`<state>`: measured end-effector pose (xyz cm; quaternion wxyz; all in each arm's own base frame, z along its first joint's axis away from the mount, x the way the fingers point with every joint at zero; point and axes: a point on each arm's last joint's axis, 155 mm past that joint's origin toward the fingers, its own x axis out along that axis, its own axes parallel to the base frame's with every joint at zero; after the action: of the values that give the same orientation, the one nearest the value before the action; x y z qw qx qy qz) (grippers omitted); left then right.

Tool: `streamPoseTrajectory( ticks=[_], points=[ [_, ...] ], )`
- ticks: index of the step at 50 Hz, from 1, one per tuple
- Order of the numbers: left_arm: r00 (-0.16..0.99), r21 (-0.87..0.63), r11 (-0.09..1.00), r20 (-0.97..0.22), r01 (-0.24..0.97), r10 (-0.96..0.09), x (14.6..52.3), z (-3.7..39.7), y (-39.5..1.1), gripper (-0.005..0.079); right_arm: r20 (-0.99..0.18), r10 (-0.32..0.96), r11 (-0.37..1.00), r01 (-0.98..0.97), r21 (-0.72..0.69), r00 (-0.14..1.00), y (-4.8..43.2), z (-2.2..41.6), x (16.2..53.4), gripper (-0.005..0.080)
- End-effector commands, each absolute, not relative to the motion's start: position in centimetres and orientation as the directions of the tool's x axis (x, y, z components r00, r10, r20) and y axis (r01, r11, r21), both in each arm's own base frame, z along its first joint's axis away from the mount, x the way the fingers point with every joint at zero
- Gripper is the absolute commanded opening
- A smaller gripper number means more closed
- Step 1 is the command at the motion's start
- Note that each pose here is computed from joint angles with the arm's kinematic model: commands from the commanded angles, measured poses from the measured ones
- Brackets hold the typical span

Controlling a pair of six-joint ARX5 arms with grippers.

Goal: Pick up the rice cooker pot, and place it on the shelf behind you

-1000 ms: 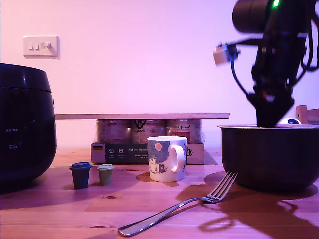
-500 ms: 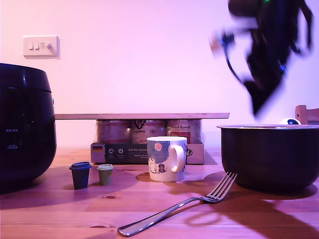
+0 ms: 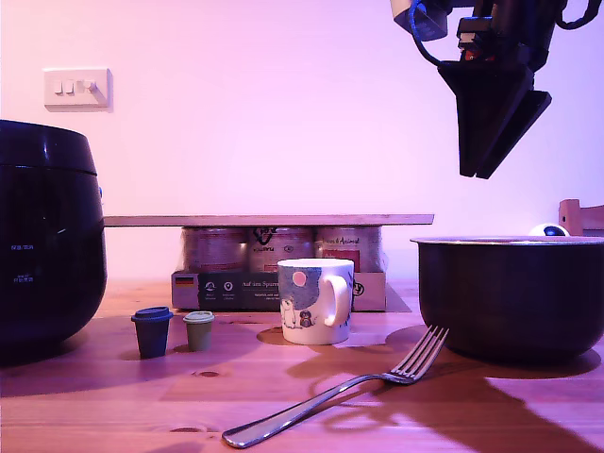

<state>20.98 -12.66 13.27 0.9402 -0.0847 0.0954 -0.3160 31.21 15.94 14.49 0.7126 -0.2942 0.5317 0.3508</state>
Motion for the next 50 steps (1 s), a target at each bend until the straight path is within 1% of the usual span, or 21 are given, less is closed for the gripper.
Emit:
streamPoseTrajectory(
  ticks=[1,10,19,30,50],
  points=[
    [0.779,-0.225,0.784,-0.135,0.578,-0.613,21.0,12.3,-12.8,-0.0019,-0.979,0.158,0.564,-0.825,-0.020,0.132,16.6,12.4,31.1,0.0371],
    [0.779,-0.225,0.784,-0.135,0.578,-0.613,21.0,12.3,-12.8,-0.0019,-0.989,0.092,0.566,-0.824,-0.044,0.116,16.3,10.1,32.1,0.0378],
    [0.779,-0.227,0.786,-0.141,0.575,-0.611,21.0,12.2,-12.7,-0.0019,-0.992,0.058,0.575,-0.816,-0.062,0.116,15.9,8.7,33.0,0.0378],
    [0.783,-0.223,0.793,-0.151,0.567,-0.603,21.1,11.9,-12.6,-0.0019,-0.998,-0.010,0.598,-0.799,-0.059,0.066,14.6,6.5,33.1,0.0378],
    [0.797,-0.220,0.806,-0.153,0.550,-0.585,21.3,11.9,-12.2,-0.0019,-0.998,-0.031,0.617,-0.784,-0.068,0.062,13.4,6.2,33.5,0.0374]
  ],
)
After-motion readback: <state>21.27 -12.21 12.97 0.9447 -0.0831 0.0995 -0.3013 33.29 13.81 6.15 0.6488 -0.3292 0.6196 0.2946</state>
